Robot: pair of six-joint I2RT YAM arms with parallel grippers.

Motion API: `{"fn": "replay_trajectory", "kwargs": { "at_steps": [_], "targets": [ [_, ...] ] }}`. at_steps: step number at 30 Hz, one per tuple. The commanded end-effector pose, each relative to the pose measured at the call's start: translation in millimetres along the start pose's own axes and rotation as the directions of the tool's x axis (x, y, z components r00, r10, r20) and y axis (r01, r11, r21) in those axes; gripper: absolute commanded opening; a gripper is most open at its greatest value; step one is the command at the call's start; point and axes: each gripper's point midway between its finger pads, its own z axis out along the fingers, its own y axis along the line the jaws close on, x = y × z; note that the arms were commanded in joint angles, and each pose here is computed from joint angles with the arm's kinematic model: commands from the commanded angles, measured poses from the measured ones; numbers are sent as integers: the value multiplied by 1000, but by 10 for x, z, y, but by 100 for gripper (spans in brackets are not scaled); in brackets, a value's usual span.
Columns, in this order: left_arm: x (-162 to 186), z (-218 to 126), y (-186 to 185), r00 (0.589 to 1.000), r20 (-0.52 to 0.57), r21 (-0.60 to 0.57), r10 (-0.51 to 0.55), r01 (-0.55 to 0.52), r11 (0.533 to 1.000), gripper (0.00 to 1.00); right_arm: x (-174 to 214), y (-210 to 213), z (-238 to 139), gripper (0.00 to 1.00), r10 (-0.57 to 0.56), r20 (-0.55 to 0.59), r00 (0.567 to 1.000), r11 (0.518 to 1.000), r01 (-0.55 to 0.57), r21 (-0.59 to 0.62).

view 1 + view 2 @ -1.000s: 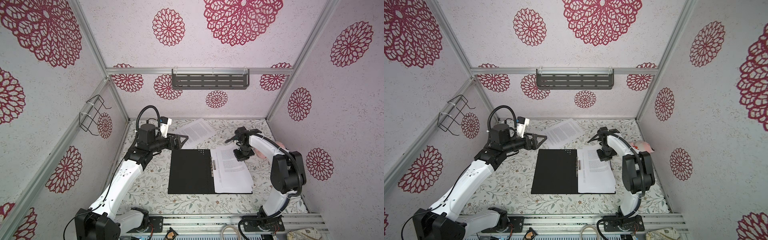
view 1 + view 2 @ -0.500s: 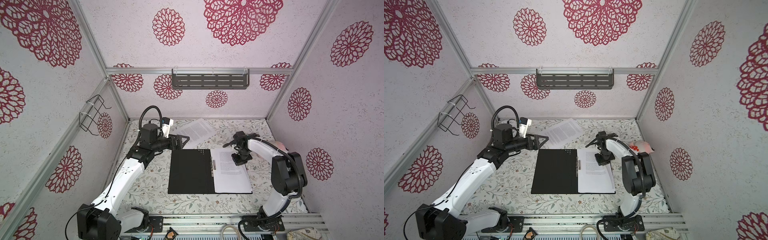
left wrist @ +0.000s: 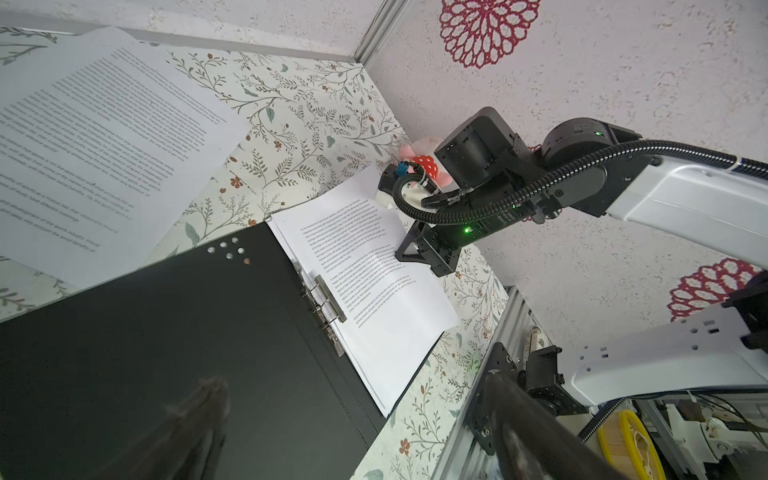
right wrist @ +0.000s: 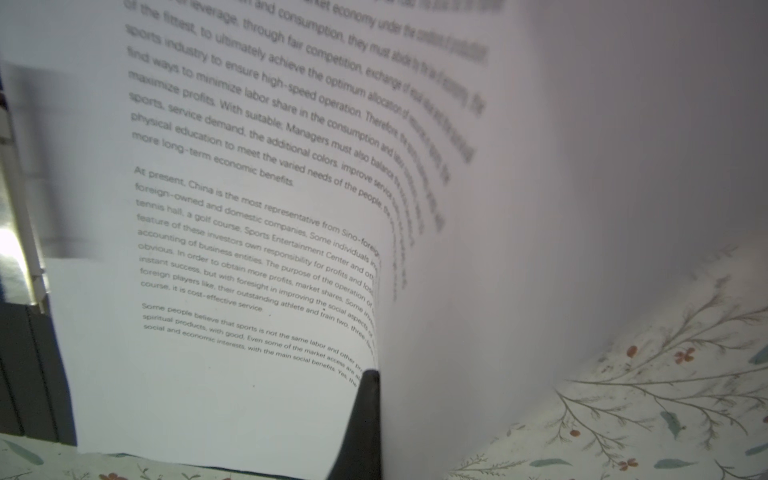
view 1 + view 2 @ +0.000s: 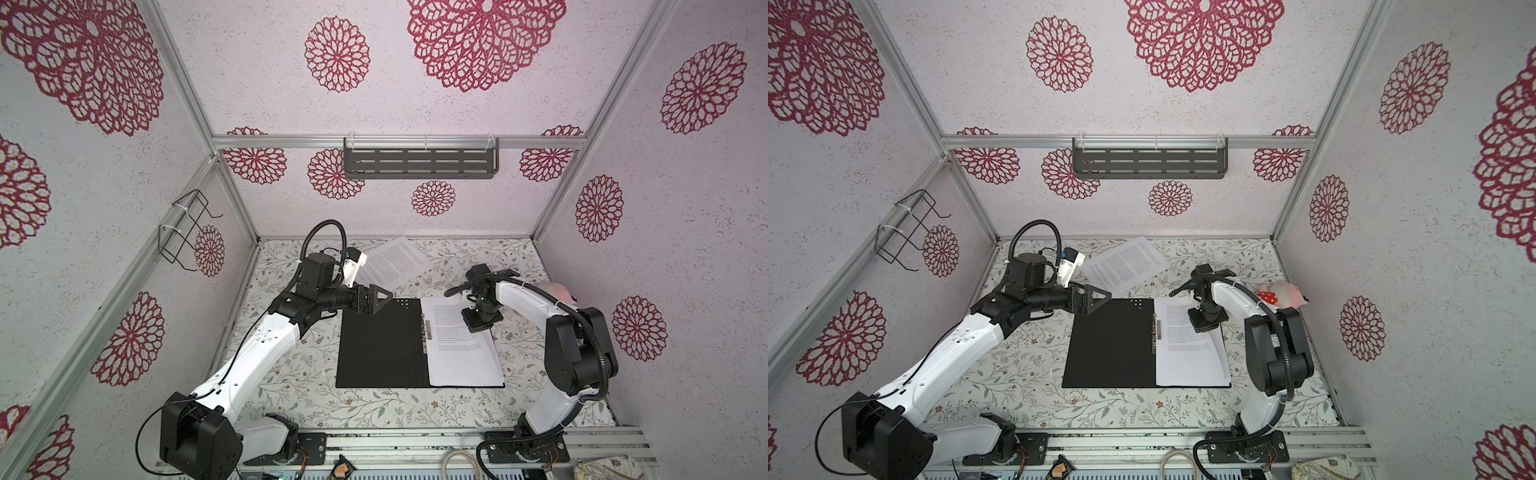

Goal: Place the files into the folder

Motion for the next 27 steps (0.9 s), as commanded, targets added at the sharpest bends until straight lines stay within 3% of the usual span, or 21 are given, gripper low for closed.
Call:
{"fn": "replay_trajectory", "kwargs": {
  "at_steps": [1,27],
  "targets": [
    [-57,-23,-52,999,9,14,39,-39,999,99,17,9,-121,0,5,27,1000,1000,-5,1],
    [-13,43,-7,1000,-15,14,18,-18,1000,99,63,23,-50,0,5,17,1000,1000,-5,1]
  ]
}}
